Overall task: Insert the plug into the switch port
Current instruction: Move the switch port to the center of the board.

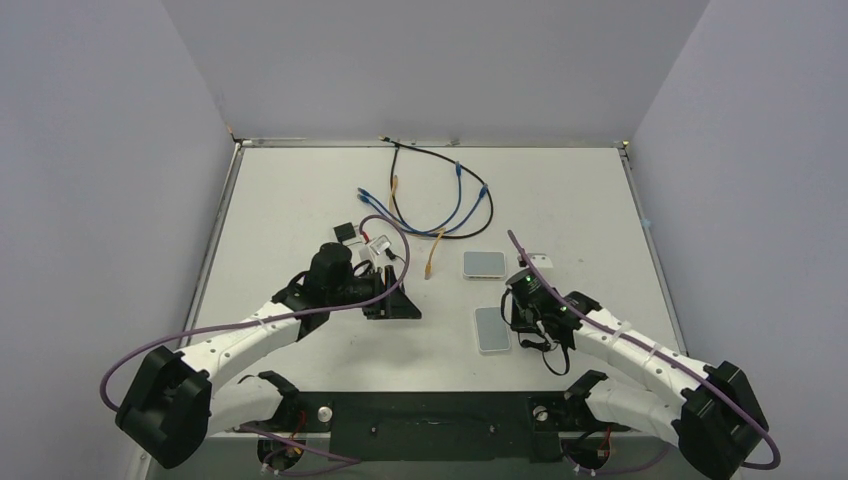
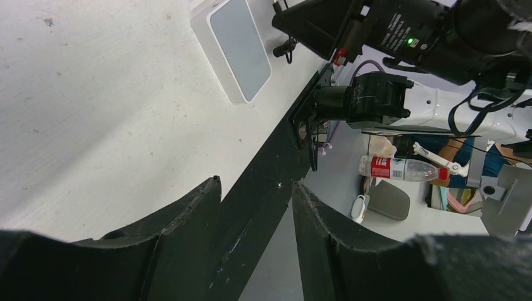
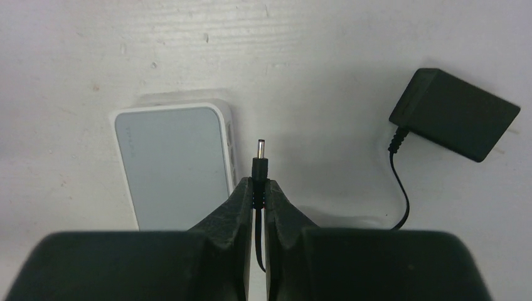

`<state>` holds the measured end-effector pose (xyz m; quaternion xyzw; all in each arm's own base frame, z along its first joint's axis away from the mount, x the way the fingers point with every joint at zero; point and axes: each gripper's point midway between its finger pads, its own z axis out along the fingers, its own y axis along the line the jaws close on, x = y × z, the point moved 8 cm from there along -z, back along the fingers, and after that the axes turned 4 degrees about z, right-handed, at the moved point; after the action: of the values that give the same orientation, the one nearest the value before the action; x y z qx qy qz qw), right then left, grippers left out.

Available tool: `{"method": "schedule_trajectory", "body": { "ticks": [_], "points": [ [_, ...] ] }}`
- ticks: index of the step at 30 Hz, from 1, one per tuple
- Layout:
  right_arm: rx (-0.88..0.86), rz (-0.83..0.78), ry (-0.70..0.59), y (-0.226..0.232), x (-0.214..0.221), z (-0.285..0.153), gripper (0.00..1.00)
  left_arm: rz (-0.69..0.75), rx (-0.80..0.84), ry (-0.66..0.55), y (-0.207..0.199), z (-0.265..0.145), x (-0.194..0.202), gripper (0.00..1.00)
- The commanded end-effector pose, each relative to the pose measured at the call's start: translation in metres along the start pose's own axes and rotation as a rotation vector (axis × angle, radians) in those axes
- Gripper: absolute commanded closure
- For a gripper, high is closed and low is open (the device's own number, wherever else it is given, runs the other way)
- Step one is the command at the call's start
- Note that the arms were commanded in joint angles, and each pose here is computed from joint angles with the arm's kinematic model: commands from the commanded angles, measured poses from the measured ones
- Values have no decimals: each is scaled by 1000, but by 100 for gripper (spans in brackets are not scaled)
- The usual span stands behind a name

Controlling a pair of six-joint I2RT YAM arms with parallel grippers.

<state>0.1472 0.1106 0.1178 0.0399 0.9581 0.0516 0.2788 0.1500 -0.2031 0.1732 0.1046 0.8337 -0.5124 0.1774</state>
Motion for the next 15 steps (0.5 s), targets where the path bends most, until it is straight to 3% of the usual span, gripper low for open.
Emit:
{"method": "schedule_trajectory", "body": {
  "ticks": [1,9,15],
  "points": [
    [38,57,1,-2,12,6,100,53,40,-43,-8,4,-10,57],
    [67,13,58,0,28,14,100,44,24,-41,-3,6,-10,57],
    [-1,-41,68,31,36,18,100,37,-22,-93,-1,0,-13,57]
  ]
}}
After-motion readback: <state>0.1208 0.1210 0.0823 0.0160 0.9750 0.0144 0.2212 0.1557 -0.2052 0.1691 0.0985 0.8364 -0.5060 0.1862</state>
